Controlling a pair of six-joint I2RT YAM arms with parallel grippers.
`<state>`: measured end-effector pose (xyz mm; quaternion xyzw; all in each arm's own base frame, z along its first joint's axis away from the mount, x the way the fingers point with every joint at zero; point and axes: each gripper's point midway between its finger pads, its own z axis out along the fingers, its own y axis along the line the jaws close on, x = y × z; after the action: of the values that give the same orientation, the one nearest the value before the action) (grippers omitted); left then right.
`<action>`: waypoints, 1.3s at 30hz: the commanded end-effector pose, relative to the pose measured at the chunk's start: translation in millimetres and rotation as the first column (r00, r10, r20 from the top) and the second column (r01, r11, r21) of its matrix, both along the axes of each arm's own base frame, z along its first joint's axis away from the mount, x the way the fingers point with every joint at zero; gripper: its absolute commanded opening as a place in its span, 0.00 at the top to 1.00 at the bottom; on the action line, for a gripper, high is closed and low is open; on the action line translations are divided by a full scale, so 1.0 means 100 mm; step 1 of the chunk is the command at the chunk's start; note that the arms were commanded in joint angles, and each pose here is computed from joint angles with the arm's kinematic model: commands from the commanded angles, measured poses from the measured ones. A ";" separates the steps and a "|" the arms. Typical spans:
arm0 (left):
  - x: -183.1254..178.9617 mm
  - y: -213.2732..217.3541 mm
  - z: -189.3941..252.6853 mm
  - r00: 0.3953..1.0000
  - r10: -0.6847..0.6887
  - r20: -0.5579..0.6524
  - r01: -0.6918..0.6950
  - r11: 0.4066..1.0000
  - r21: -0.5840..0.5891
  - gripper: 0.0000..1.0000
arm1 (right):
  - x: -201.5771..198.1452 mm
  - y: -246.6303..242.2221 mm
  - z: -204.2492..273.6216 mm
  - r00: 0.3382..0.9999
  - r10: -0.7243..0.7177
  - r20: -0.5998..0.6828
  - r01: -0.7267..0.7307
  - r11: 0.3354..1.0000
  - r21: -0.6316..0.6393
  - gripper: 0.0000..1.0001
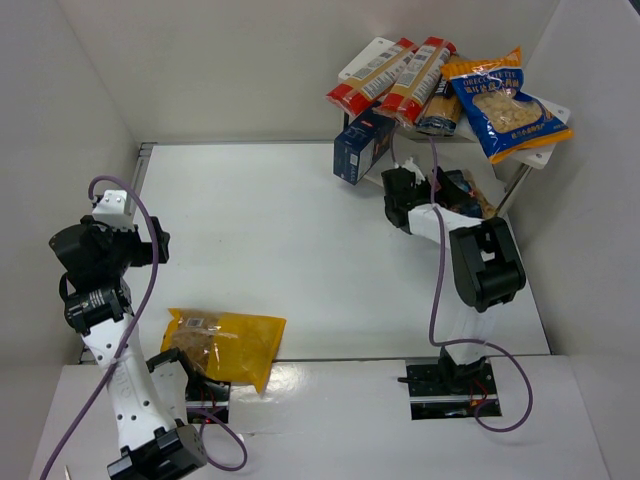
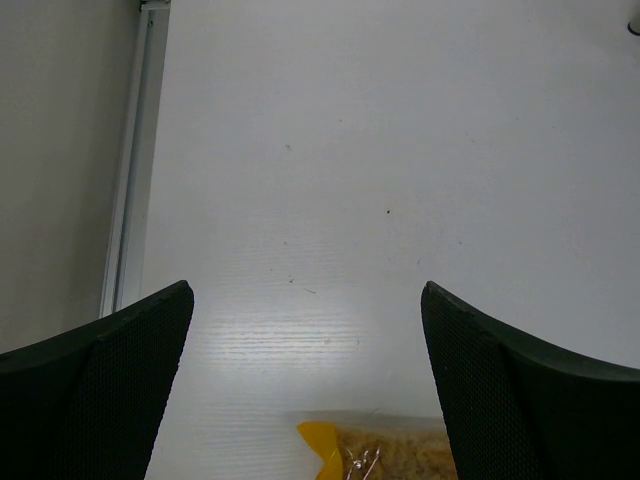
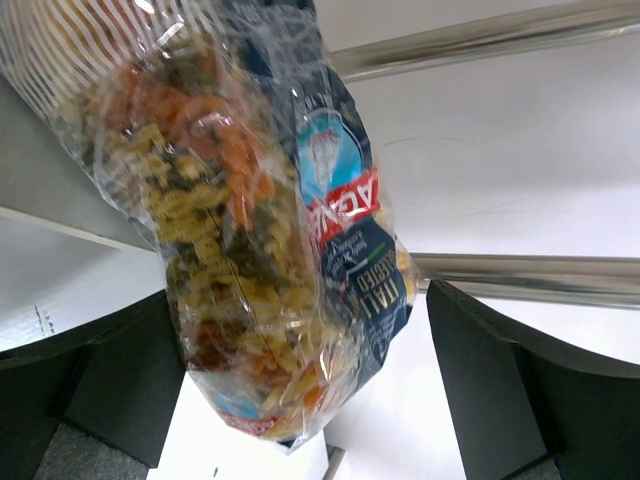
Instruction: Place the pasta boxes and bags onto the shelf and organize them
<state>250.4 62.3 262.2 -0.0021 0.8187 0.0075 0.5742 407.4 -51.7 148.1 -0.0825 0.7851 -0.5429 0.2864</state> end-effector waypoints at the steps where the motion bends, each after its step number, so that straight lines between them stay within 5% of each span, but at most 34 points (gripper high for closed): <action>1: 0.00 -0.02 0.04 1.000 -0.019 0.022 0.019 1.000 0.019 0.00 | 0.18 0.08 0.24 0.992 -0.017 0.127 0.015 1.000 0.019 0.00; 29: 0.00 -0.02 0.04 1.000 -0.019 0.022 0.019 1.000 0.019 0.00 | 0.55 0.58 0.39 0.946 0.223 0.233 -0.278 0.932 0.235 0.00; 39: 0.00 0.00 0.04 1.000 -0.010 0.020 0.010 1.000 0.022 0.00 | 0.50 0.90 0.36 0.925 0.321 0.205 -0.365 0.900 0.237 0.17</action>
<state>250.3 62.4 262.2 -0.0023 0.8186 0.0079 0.5743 456.5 24.5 147.8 -0.1639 0.8160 -0.3972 0.3866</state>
